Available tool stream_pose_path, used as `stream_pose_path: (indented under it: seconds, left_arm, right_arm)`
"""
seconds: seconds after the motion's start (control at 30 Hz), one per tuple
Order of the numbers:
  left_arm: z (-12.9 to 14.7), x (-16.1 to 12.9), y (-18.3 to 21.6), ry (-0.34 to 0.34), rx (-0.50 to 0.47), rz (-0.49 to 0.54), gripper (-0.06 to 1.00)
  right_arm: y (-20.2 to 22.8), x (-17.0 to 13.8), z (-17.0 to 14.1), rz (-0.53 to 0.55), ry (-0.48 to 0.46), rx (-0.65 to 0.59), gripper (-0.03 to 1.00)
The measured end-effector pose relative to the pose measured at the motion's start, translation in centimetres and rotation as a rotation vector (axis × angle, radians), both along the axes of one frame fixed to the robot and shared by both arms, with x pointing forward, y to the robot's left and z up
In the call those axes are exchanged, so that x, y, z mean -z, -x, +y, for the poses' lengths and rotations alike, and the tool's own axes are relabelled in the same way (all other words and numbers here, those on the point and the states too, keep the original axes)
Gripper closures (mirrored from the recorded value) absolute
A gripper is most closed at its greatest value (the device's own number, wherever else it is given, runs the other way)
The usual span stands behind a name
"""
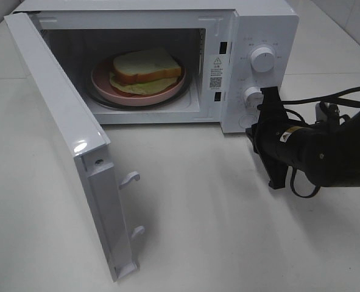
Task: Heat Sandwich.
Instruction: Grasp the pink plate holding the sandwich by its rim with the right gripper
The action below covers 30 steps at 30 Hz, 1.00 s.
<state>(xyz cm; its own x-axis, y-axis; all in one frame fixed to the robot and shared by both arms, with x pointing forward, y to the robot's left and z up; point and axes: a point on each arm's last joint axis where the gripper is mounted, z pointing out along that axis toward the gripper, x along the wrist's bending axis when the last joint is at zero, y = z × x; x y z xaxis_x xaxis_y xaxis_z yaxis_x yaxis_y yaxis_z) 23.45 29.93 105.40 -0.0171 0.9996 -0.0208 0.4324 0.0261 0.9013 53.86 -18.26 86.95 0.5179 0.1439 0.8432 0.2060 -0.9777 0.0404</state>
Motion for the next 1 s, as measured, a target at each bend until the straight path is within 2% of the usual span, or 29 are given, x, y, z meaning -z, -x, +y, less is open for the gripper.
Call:
stream_pose_path:
  seconds: [0.23,0.3,0.6,0.93,1.0]
  left_arm:
    - [0.0,0.0,0.0,0.0,0.0,0.0,-0.05]
    - [0.0,0.0,0.0,0.0,0.0,0.0,-0.05]
    - [0.0,0.0,0.0,0.0,0.0,0.0,-0.05]
    - [0.0,0.0,0.0,0.0,0.0,0.0,-0.05]
    - [0.0,0.0,0.0,0.0,0.0,0.0,-0.05]
  right_arm:
    - [1.6,-1.2,-0.3,0.052,0.006,-0.038,0.95]
    - [2.2,-2.0,-0.3,0.097,0.011,-0.06,0.95]
    - [3.7,-4.5,-0.4,0.171,0.076,-0.167,0.92]
    - [5.6,-8.0,-0.6,0.145,0.257,-0.384,0.9]
    - [6.4,-8.8,-0.8,0.147,0.326,-0.471,0.88]
